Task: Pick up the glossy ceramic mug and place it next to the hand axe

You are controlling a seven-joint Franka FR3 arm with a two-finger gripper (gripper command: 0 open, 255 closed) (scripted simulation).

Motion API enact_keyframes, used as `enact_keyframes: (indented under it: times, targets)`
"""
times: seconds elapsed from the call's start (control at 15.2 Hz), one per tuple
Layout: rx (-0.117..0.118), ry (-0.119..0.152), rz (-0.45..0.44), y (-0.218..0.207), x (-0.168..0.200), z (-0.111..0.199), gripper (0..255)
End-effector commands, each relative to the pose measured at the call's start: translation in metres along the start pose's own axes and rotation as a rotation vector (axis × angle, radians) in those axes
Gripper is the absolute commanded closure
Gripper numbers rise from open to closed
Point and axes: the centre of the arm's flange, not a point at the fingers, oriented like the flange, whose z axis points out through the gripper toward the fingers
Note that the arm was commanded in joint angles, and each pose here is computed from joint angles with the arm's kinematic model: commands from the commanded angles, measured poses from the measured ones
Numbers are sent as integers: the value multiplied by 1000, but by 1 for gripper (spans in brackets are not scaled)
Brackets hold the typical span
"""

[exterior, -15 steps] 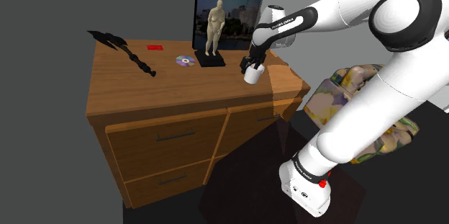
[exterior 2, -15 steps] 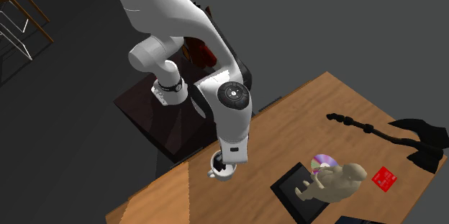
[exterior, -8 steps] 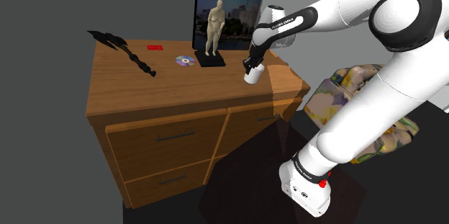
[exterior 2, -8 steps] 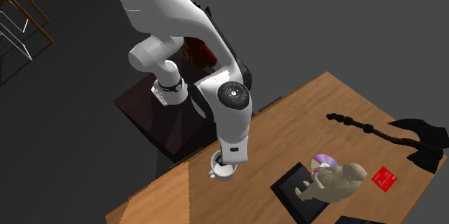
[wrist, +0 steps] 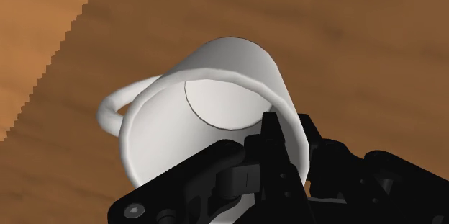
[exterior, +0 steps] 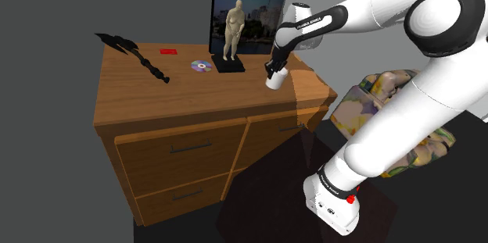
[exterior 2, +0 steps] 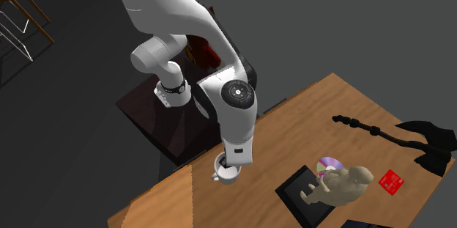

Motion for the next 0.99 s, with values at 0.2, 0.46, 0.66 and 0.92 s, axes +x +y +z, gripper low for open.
enact_keyframes:
  times: [0.2, 0.46, 0.66, 0.92]
  targets:
    - [0, 0, 0, 1, 2, -26, 255]
    - [0, 0, 0, 2, 4, -47, 255]
    - [0, 0, 0, 3, 5, -63, 255]
    - [0, 0, 0, 5, 6, -84, 255]
